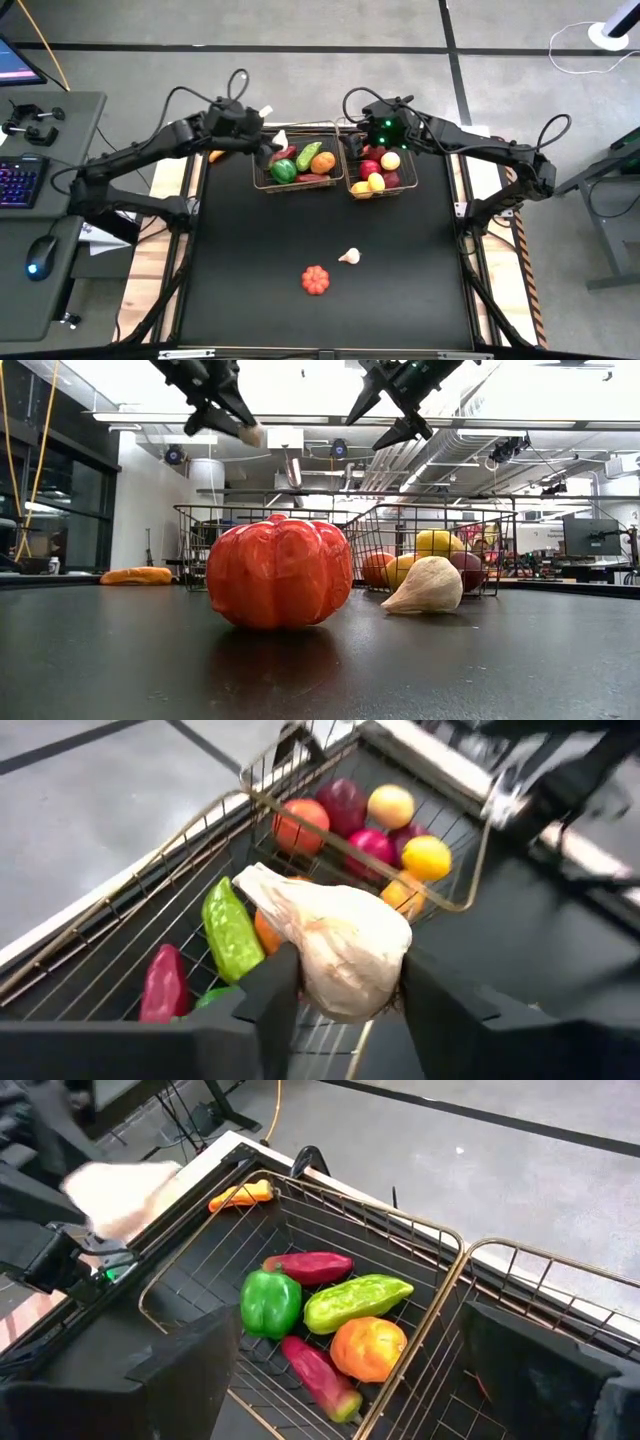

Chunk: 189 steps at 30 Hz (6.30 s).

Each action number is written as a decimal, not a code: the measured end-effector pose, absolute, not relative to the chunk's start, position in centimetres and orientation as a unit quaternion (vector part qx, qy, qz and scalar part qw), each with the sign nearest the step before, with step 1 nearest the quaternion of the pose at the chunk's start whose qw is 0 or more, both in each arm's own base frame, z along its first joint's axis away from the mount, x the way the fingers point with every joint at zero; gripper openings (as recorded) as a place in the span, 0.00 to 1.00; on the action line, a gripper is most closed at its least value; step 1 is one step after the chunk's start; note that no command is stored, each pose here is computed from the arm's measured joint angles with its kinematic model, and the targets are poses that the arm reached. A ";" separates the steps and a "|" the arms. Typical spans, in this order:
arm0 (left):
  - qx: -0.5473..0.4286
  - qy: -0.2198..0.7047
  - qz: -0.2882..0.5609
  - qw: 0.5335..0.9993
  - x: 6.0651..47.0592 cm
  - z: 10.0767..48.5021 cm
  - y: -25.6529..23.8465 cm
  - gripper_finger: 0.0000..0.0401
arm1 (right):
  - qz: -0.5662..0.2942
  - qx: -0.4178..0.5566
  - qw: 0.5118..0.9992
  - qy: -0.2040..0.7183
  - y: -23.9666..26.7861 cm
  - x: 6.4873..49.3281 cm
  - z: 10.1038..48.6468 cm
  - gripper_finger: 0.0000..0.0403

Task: Sort produce into baskets
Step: Put the top white garlic into the left wire basket, then put the yellow chili pepper into the left wire basket, then put the white garlic into the left wire basket

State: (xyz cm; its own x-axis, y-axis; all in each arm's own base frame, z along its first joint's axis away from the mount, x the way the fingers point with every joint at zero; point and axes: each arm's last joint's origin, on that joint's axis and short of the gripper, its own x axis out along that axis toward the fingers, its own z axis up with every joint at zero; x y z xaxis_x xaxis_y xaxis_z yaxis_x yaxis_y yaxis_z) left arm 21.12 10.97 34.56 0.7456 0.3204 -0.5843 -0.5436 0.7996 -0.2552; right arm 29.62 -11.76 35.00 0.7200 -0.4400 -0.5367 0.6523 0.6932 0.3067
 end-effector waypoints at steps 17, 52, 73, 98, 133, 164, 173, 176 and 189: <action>-0.113 0.353 0.449 0.813 19.0 36.7 15.0 0.72 | -0.305 0.247 0.894 0.216 -11.8 29.6 35.0 0.91; -0.352 0.637 0.476 0.494 14.5 20.4 29.7 0.70 | -0.278 0.243 0.890 0.269 -9.6 31.6 33.0 0.91; -0.353 0.714 0.409 0.446 15.1 14.2 30.9 0.65 | -0.283 0.256 0.886 0.264 -9.6 31.6 33.0 0.91; -0.358 0.336 0.544 0.680 13.3 30.3 29.6 0.19 | -0.281 0.255 0.890 0.254 -9.6 31.7 33.1 0.91; -0.275 0.251 0.257 0.892 25.9 28.9 11.8 0.60 | -0.275 0.204 0.921 0.184 -8.7 28.3 37.6 0.91; -0.213 0.061 0.224 0.949 17.0 38.8 8.1 0.68 | 0.067 -0.006 0.841 0.537 8.4 30.6 23.0 0.91; -0.235 0.099 0.232 0.939 16.9 37.9 8.0 0.68 | 0.096 -0.042 0.816 0.568 9.7 32.9 18.0 0.91; -0.235 0.100 0.232 0.939 16.9 37.9 8.0 0.68 | 0.094 -0.043 0.811 0.576 9.8 33.4 16.8 0.91; -0.235 0.101 0.231 0.939 16.9 37.9 8.0 0.68 | 0.025 -0.053 0.812 0.581 9.5 33.9 15.3 0.85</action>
